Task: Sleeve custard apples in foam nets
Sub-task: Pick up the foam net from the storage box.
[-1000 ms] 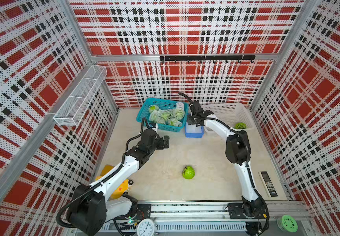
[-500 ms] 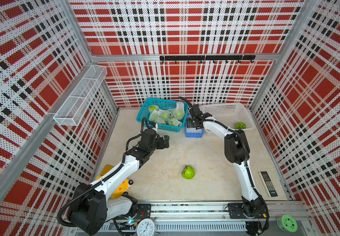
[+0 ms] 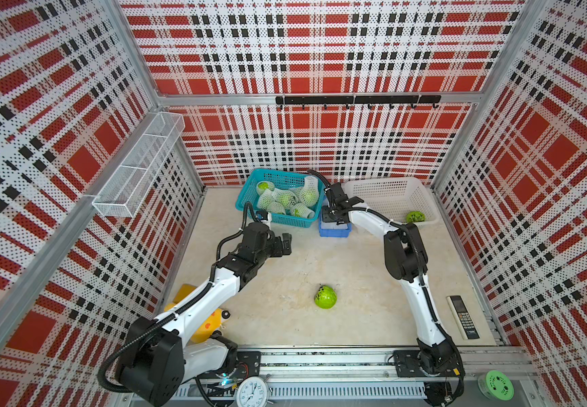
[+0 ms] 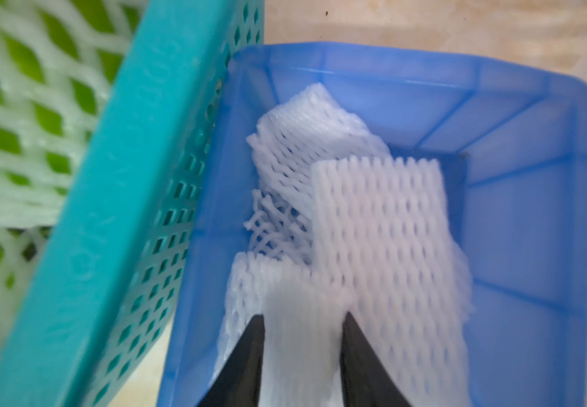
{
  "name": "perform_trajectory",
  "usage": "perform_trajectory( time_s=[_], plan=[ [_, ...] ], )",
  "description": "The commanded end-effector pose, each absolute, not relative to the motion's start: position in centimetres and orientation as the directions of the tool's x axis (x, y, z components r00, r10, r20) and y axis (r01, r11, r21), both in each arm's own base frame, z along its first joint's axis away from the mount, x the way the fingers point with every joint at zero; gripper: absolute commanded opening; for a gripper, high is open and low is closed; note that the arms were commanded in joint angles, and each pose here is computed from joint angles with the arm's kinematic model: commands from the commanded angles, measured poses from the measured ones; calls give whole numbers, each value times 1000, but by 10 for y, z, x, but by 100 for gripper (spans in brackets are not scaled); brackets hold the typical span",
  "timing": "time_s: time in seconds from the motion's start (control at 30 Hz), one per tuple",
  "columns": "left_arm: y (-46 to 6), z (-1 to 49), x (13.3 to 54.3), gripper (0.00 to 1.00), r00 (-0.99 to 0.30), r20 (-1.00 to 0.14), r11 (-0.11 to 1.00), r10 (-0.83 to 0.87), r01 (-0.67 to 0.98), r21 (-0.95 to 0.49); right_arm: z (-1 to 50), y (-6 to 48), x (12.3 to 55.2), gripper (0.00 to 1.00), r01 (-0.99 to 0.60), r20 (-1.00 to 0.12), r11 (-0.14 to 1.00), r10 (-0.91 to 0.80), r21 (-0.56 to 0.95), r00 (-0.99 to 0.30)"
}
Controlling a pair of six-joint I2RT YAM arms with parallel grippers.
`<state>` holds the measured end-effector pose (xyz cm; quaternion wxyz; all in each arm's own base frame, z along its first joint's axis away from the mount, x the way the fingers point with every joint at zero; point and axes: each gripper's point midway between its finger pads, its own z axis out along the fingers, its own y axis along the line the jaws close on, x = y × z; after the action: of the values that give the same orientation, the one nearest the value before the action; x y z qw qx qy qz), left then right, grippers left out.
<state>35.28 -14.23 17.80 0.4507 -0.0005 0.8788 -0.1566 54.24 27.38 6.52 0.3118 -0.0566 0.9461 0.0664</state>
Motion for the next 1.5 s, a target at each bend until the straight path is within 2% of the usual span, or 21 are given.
perform_trajectory(
  time_s=[0.0, 0.17, 0.57, 0.73, 0.8, 0.97, 1.1, 1.27, 1.3, 1.37, 1.47],
  plan=[
    [-143, 188, 355, 99, -581, -796, 943, -172, 137, -303, 102, 272, 544, 32, -145, -658, 983, -38, 109, -752],
    [-144, 190, 352, 99, -577, -799, 942, -172, 140, -304, 126, 268, 532, 23, -149, -686, 982, -31, 113, -727],
    [-150, 202, 336, 100, -541, -825, 941, -161, 167, -293, 168, 261, 500, 24, -167, -728, 977, -17, 134, -686],
    [-150, 214, 329, 99, -517, -841, 938, -160, 185, -292, 184, 264, 487, 20, -206, -737, 963, -10, 176, -676],
    [-154, 223, 325, 99, -504, -849, 928, -157, 219, -301, 198, 267, 479, 16, -240, -748, 948, -2, 211, -663],
    [-171, 243, 310, 99, -506, -850, 840, -145, 391, -376, 241, 290, 433, 15, -461, -777, 827, -47, 321, -627],
    [-183, 247, 290, 99, -535, -830, 749, -158, 483, -454, 259, 294, 385, 15, -567, -770, 718, -69, 402, -634],
    [-211, 254, 257, 86, -565, -812, 574, -147, 619, -536, 273, 297, 334, 15, -632, -755, 584, -50, 509, -654],
    [-216, 256, 250, 81, -567, -812, 544, -143, 640, -543, 276, 296, 325, 15, -641, -752, 561, -48, 524, -657],
    [-226, 259, 237, 76, -566, -814, 489, -129, 678, -549, 276, 292, 313, 16, -643, -748, 545, -44, 538, -662],
    [-240, 260, 223, 63, -564, -818, 428, -111, 716, -552, 273, 287, 299, 16, -649, -747, 533, -47, 543, -664]
  ],
)
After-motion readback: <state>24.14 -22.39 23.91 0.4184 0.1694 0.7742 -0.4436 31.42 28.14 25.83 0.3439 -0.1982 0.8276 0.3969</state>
